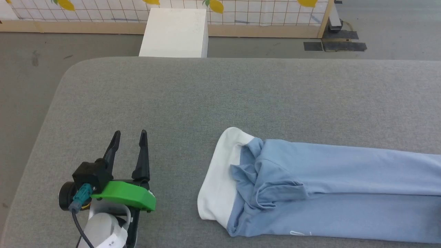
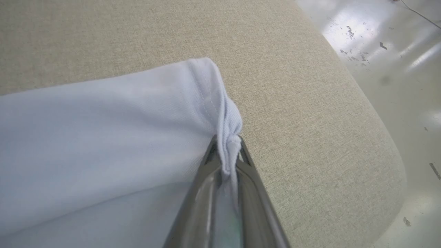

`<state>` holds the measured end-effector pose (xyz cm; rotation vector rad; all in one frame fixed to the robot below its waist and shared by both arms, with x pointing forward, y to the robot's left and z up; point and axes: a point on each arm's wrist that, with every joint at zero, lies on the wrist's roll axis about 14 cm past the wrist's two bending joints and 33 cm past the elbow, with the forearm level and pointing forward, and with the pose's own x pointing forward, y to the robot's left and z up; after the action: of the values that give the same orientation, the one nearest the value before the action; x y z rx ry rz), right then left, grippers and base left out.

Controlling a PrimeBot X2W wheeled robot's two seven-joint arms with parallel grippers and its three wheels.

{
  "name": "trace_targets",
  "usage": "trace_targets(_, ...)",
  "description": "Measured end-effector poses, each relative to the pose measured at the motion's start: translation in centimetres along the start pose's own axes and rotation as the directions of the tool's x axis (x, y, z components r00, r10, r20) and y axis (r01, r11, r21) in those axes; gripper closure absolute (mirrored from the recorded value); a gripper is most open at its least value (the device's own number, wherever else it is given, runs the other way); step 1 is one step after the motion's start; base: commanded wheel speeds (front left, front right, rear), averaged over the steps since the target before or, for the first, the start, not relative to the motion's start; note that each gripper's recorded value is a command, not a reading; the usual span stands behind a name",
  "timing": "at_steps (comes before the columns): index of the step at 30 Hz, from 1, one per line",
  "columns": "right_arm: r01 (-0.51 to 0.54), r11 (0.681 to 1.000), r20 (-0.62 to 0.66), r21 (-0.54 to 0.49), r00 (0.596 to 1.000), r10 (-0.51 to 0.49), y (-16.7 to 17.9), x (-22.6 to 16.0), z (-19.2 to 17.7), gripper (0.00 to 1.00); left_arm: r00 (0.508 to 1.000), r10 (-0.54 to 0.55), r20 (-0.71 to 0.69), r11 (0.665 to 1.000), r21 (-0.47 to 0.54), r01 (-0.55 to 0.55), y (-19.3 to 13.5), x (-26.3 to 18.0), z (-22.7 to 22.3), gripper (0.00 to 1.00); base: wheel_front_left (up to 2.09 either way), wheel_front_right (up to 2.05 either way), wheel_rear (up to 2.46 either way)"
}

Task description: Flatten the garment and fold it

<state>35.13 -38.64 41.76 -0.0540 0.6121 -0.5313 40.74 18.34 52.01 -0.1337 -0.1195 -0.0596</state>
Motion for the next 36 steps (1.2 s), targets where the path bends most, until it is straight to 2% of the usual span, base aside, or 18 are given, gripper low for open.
trace_targets(4, -0.002, 1.0, 0.004, -0.019, 1.0, 0.002, 0.2, 0.0, -0.2, 1.0, 1.0, -0.001, 0.0, 1.0, -0.002, 0.001, -0.1, 0.1, 0.0, 0.0, 0.0, 0.0, 0.0)
trace_targets(10, -0.086, 0.994, 0.04, -0.067, 0.995, 0.088, 3.2, -1.0, 1.7, 1.0, 1.0, -0.004, 0.008, 1.0, 0.01, 0.004, -0.2, -0.1, 0.3, 0.0, 0.0, 0.0, 0.0)
trace_targets(14, -0.21, 0.972, 0.063, -0.103, 0.974, 0.217, 7.3, -4.0, 3.3, 1.0, 1.0, -0.002, 0.021, 1.0, 0.011, 0.002, -0.2, -0.4, 0.8, 0.0, 0.0, 0.0, 0.0)
trace_targets(17, -0.325, 0.933, 0.091, -0.157, 0.935, 0.341, 11.1, -7.4, 5.1, 1.0, 1.0, 0.0, 0.03, 1.0, 0.013, -0.001, -0.1, -0.6, 1.2, 0.0, 0.0, 0.0, 0.0)
trace_targets(19, -0.397, 0.895, 0.111, -0.206, 0.899, 0.424, 13.6, -9.9, 6.4, 1.0, 0.999, 0.002, 0.033, 1.0, 0.014, -0.002, -0.1, -0.6, 1.3, 0.0, 0.0, 0.0, 0.0)
trace_targets(21, -0.477, 0.84, 0.127, -0.26, 0.845, 0.519, 16.7, -12.6, 7.5, 1.0, 0.999, 0.002, 0.033, 1.0, 0.017, -0.003, 0.0, -0.7, 1.3, 0.0, 0.0, 0.0, 0.0)
trace_targets(23, -0.542, 0.781, 0.131, -0.312, 0.789, 0.6, 19.5, -14.9, 8.0, 1.0, 1.0, 0.002, 0.031, 1.0, 0.018, -0.003, 0.0, -0.8, 1.3, 0.0, 0.0, 0.0, 0.0)
trace_targets(26, -0.63, 0.669, 0.127, -0.394, 0.684, 0.718, 24.2, -18.1, 8.5, 1.0, 1.0, 0.004, 0.024, 1.0, 0.018, -0.005, 0.1, -0.8, 1.1, 0.0, 0.0, 0.0, 0.0)
trace_targets(28, -0.668, 0.604, 0.102, -0.434, 0.63, 0.77, 26.6, -19.3, 8.3, 1.0, 1.0, 0.003, 0.019, 1.0, 0.019, -0.004, 0.0, -0.8, 0.9, 0.0, 0.0, 0.0, 0.0)
trace_targets(29, -0.692, 0.556, 0.081, -0.459, 0.591, 0.803, 28.4, -20.1, 8.0, 1.0, 1.0, 0.003, 0.014, 1.0, 0.019, -0.003, 0.0, -0.8, 0.7, 0.0, 0.0, 0.0, 0.0)
trace_targets(32, -0.725, 0.459, 0.035, -0.513, 0.517, 0.855, 31.9, -21.2, 7.1, 1.0, 1.0, 0.005, 0.004, 1.0, 0.019, -0.005, 0.1, -0.7, 0.3, 0.0, 0.0, 0.0, 0.0)
trace_targets(36, -0.761, 0.363, -0.067, -0.538, 0.468, 0.881, 35.5, -21.0, 4.5, 1.0, 1.0, 0.005, 0.0, 1.0, 0.02, -0.005, 0.2, -0.3, 0.2, 0.0, 0.0, 0.0, 0.0)
